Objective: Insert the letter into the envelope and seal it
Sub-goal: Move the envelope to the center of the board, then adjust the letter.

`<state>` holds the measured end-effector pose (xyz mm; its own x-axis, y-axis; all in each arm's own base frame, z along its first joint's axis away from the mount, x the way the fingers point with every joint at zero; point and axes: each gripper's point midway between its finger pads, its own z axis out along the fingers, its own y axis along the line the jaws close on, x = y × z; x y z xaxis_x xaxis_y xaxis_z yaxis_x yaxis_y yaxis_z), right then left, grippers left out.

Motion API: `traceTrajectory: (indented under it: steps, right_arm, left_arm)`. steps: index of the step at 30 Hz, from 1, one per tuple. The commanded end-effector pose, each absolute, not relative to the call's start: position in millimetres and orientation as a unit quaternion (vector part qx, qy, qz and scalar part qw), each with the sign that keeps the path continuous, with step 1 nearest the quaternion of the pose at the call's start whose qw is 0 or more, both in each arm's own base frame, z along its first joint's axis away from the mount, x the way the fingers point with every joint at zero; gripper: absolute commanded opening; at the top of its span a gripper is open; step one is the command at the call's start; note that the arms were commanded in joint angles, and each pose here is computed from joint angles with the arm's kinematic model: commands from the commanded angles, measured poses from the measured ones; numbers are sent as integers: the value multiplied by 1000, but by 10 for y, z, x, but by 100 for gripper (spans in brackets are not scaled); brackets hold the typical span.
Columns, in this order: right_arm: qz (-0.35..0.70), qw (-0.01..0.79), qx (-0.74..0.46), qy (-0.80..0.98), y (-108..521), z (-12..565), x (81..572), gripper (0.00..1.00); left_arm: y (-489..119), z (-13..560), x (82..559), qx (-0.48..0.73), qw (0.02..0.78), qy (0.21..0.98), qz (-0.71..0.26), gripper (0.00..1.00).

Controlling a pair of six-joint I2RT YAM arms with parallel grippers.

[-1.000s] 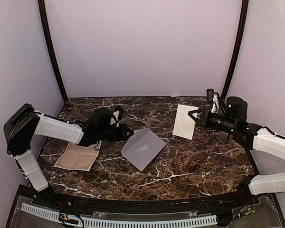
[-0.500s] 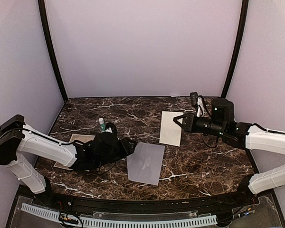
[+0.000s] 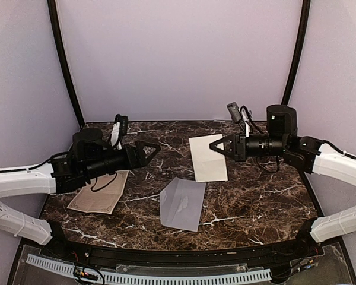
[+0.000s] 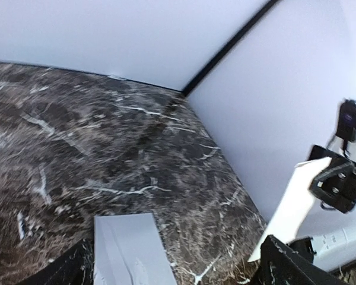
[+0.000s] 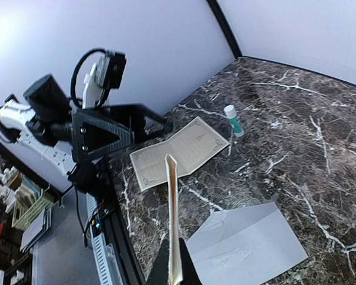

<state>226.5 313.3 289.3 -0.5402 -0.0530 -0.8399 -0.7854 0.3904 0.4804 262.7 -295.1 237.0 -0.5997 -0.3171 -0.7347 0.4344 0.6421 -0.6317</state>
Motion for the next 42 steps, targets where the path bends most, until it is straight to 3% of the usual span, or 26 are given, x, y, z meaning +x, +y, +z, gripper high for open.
traceTrajectory:
  steps: [1,5,13,15,17,18,20,26,28,29,31,32,33,34,38,39,42]
  right_arm:
    - [524,319,-372,696,3264,3002,1800,0]
    - [536,289,-393,689,3363,2991,1657,0]
    - [540,256,-426,680,3589,2944,1515,0]
    - [538,250,-429,681,3627,2918,1512,0]
    - [537,248,-433,680,3649,2922,1517,0]
    - [536,245,-434,681,3658,2906,1517,0]
    - [535,243,-436,681,3675,2904,1523,0]
    - [536,227,-445,681,3728,2850,1503,0]
    - [534,223,-447,682,3745,2827,1505,0]
    - [533,224,-448,682,3751,2823,1509,0]
    - [525,239,-445,685,3750,2850,1556,0]
    - [517,253,-438,690,3744,2872,1607,0]
    - [514,269,-430,692,3732,2908,1650,5]
    - [506,292,-416,697,3716,2953,1723,17]
    - [500,388,-336,698,3560,3164,1977,76]
    - [502,413,-307,695,3502,3206,2043,84]
    - [522,476,-224,671,3346,3335,2191,87]
  left_arm:
    - [-3424,2955,2009,294,401,711,-497,97]
    - [-3624,3068,1746,374,327,686,-531,97]
    - [-3839,2873,1663,440,242,687,-526,97]
    - [-3870,2859,1618,453,230,678,-531,93]
    - [-3887,2852,1577,462,220,670,-538,80]
    - [-3889,2857,1555,465,216,665,-543,68]
    - [-3898,2843,1545,465,210,665,-545,53]
    - [-3927,2811,1501,465,195,657,-560,41]
    - [-3938,2810,1478,466,188,653,-566,26]
    - [-3943,2809,1474,465,186,653,-568,12]
    - [-3950,2802,1479,463,189,654,-567,1]
    - [-3945,2809,1484,463,195,654,-566,0]
    - [-3941,2812,1516,458,206,658,-561,0]
    - [-3922,2846,1537,455,224,656,-559,0]
    - [-3788,3126,1793,391,352,654,-544,0]
    - [-3739,3186,1920,357,385,662,-535,0]
    - [-3513,3540,2111,276,486,632,-536,0]
